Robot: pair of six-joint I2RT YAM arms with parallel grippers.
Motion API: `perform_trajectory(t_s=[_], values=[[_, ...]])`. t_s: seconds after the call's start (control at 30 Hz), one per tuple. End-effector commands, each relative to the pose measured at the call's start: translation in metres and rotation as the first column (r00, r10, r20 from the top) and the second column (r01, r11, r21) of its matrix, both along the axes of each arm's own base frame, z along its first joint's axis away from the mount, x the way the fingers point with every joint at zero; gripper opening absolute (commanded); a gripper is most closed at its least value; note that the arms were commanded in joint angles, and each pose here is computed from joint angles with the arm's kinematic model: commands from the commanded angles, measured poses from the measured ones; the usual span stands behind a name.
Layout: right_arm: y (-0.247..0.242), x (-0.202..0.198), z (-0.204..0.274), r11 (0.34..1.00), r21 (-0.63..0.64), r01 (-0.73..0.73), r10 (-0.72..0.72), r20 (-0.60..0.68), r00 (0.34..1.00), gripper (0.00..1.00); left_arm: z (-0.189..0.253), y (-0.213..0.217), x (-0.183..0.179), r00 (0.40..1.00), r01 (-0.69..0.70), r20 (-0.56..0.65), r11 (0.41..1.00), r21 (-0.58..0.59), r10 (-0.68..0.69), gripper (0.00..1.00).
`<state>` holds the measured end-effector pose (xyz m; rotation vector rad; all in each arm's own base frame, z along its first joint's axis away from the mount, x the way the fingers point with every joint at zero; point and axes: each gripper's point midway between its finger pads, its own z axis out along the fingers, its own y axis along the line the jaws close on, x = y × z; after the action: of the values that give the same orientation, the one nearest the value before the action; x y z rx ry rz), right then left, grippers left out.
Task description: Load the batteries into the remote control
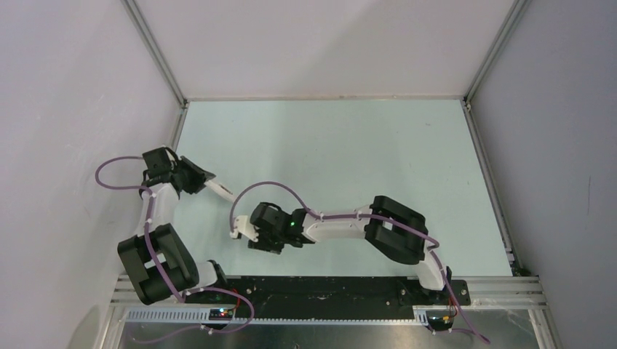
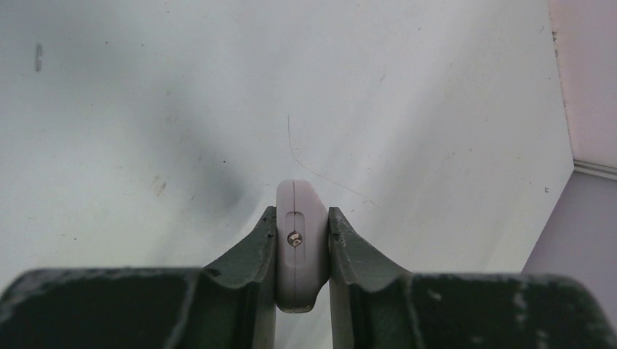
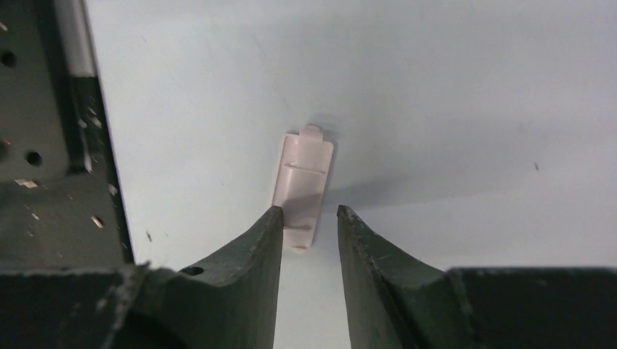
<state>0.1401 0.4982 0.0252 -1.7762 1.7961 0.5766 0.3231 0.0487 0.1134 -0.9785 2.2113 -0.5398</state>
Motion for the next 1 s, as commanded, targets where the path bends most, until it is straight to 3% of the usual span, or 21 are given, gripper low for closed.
perform_trajectory(t_s=[0.0,0.17,0.3,0.5,0.63,0.77,0.87,0.97], values=[[-0.071,0.029,-0.029,0.972,-0.201,0.125,-0.112,0.076,0.991,0.36,0.011,-0.006,0.005,0.999,0.030,0.045,0.999,-0.019,-0.029,0.00],[-0.121,0.036,-0.039,0.951,-0.271,0.149,-0.125,0.105,0.987,0.35,0.015,-0.028,0.008,0.992,0.114,0.061,0.993,-0.024,-0.112,0.00],[-0.140,0.037,-0.025,0.957,-0.249,0.149,-0.127,0.101,0.987,0.36,0.017,-0.048,0.012,0.979,0.195,0.072,0.980,-0.035,-0.192,0.00],[-0.136,0.046,0.022,0.973,-0.112,0.204,-0.195,0.089,0.977,0.41,0.023,-0.072,0.020,0.956,0.284,0.086,0.958,-0.025,-0.281,0.00],[-0.127,0.068,0.066,0.917,0.030,0.398,-0.398,0.001,0.917,0.46,0.024,-0.077,0.026,0.953,0.294,0.082,0.955,-0.047,-0.290,0.00],[-0.137,0.101,0.089,0.736,0.035,0.676,-0.662,-0.169,0.730,0.45,0.022,-0.079,0.029,0.957,0.287,0.071,0.956,-0.059,-0.283,0.00],[-0.141,0.113,0.098,0.570,-0.029,0.821,-0.792,-0.284,0.540,0.39,0.022,-0.080,0.032,0.963,0.265,0.064,0.963,-0.055,-0.262,0.00],[-0.152,0.130,0.102,0.391,-0.096,0.915,-0.884,-0.314,0.345,0.44,0.028,-0.081,0.037,0.965,0.252,0.081,0.967,-0.038,-0.248,0.00]])
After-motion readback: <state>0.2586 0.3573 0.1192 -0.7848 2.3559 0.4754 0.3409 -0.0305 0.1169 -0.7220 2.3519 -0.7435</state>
